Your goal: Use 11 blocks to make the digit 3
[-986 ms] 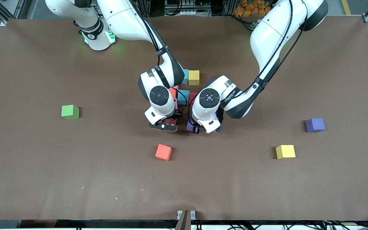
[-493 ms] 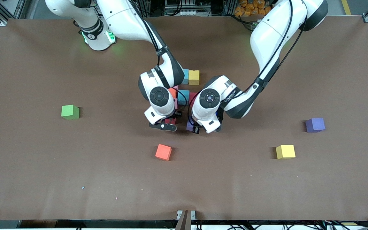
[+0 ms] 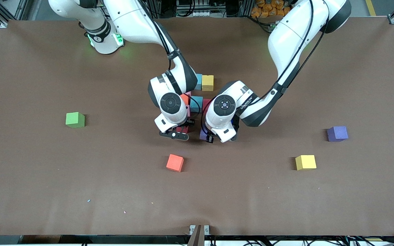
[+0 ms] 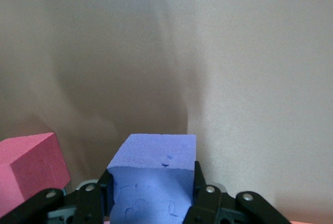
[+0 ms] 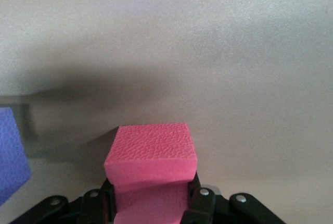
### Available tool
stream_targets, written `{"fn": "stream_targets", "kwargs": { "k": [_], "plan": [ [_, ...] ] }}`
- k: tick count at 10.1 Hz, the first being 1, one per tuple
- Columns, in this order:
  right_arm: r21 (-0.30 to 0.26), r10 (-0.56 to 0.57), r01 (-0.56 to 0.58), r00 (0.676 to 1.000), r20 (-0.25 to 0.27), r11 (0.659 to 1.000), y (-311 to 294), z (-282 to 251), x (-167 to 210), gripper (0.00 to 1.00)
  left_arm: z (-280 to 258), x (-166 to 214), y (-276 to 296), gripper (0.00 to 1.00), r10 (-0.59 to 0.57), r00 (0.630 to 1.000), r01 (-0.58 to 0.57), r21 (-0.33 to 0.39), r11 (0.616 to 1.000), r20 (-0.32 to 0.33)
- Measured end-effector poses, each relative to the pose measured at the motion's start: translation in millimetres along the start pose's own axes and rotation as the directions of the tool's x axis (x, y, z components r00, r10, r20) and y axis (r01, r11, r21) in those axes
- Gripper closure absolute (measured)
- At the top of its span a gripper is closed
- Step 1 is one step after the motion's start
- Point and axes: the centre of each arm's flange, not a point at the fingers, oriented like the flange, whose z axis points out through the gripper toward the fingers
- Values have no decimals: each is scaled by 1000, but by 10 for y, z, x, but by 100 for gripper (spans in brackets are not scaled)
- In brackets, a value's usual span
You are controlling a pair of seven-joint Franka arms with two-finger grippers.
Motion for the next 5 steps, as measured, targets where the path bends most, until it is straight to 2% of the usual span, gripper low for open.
{"fn": "stream_targets", "kwargs": {
  "k": [5],
  "plan": [
    [0, 14, -14, 1000, 1, 1000, -5, 0, -4, 47, 1, 3, 1, 42, -1, 1000, 1, 0, 1000, -1]
  ]
}}
